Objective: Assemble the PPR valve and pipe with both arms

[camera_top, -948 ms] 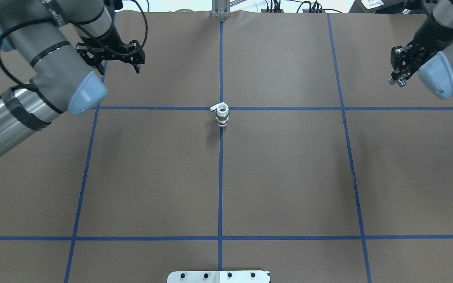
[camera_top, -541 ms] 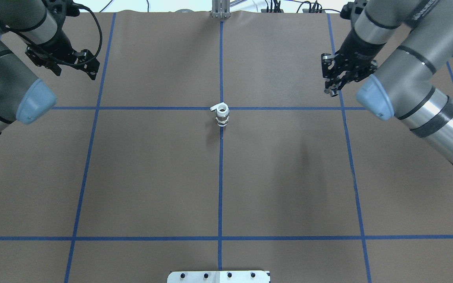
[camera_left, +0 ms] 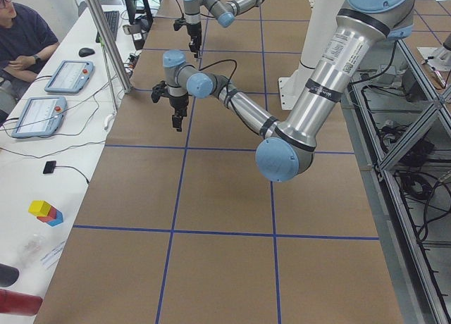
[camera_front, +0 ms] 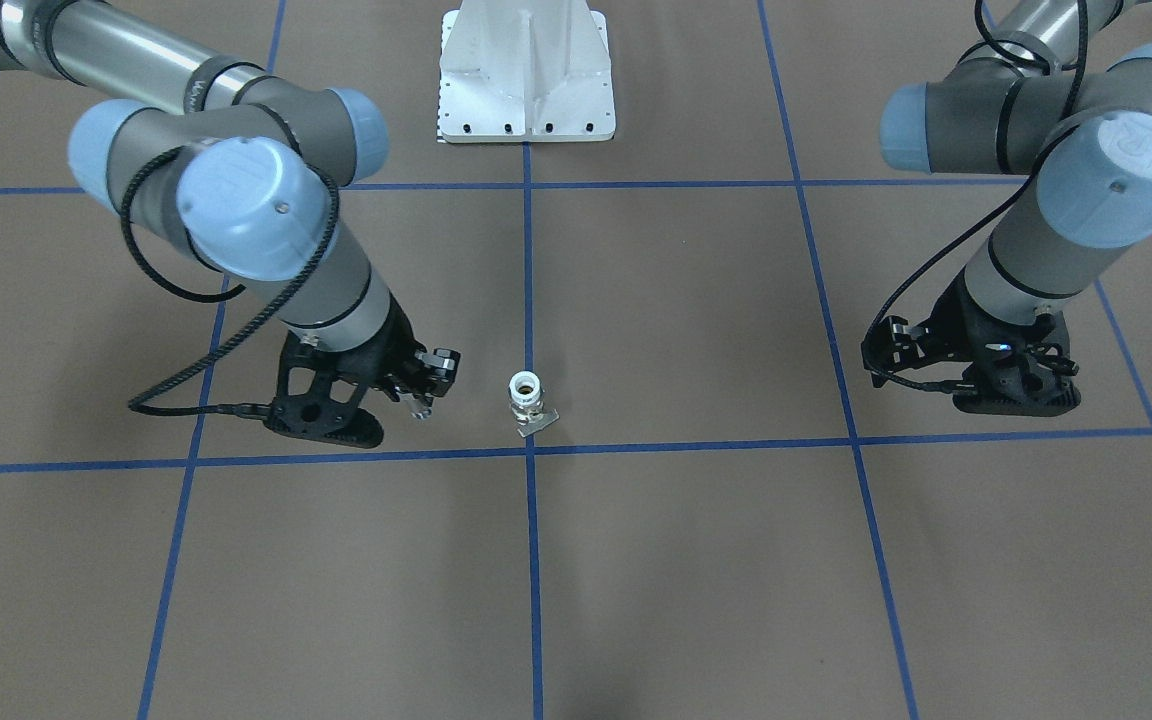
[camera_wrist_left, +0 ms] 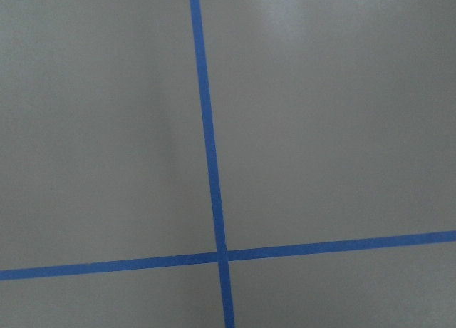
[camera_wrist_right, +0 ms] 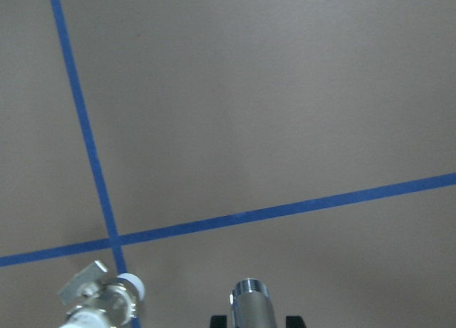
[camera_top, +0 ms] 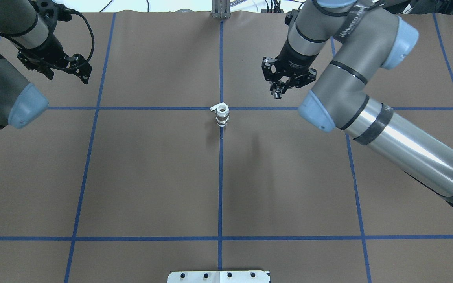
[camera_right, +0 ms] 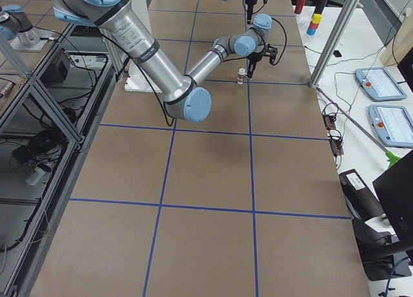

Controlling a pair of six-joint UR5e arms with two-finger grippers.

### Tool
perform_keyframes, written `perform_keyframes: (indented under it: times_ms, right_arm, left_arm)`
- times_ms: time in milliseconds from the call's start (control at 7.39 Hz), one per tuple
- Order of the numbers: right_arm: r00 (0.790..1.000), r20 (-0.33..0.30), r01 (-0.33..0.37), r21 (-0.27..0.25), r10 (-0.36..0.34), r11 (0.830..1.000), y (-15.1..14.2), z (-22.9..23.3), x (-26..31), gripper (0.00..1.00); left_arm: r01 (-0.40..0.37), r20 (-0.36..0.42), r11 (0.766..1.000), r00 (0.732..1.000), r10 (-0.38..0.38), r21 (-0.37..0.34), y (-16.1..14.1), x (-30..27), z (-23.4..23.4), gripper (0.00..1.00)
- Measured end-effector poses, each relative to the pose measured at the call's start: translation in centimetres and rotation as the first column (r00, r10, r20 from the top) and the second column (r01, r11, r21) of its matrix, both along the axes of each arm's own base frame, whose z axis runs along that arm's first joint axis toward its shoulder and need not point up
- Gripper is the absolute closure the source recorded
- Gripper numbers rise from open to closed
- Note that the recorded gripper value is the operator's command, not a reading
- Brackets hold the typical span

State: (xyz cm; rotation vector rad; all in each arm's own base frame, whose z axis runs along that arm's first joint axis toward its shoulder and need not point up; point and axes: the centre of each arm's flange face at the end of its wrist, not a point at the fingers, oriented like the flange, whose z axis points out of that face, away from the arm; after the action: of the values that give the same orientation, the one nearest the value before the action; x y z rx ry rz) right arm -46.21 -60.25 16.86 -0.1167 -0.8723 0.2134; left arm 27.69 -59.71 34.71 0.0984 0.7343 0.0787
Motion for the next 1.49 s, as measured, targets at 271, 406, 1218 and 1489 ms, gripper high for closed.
perform_keyframes:
  times_ms: [271,406,1218,1489]
  right_arm:
    - [0.999,-0.024,0.024,-0.016,-0.024,1.0,0.4,-4.5,-3.2,1.0]
    - [0.999,-0.041,0.034,-0.006,-0.034,0.999,1.3,-5.2,-4.8,1.0]
    - [0.993,-0.096,0.061,-0.003,-0.061,0.998,2.0,-6.0,-9.4,1.0]
    - [0.993,-0.101,0.063,-0.011,-0.064,0.998,2.0,-5.6,-9.3,1.0]
  left_arm:
    - [0.001,0.003,1.0,1.0,-0.001,-0.006,-0.1,0.1,0.3,0.0]
    - [0.002,0.004,1.0,1.0,-0.002,-0.009,-0.1,0.1,0.4,0.0]
    - [0.004,0.007,1.0,1.0,-0.004,-0.02,-0.2,0.5,0.6,0.0]
    - [0.004,0.008,1.0,1.0,-0.004,-0.022,-0.3,0.5,0.7,0.0]
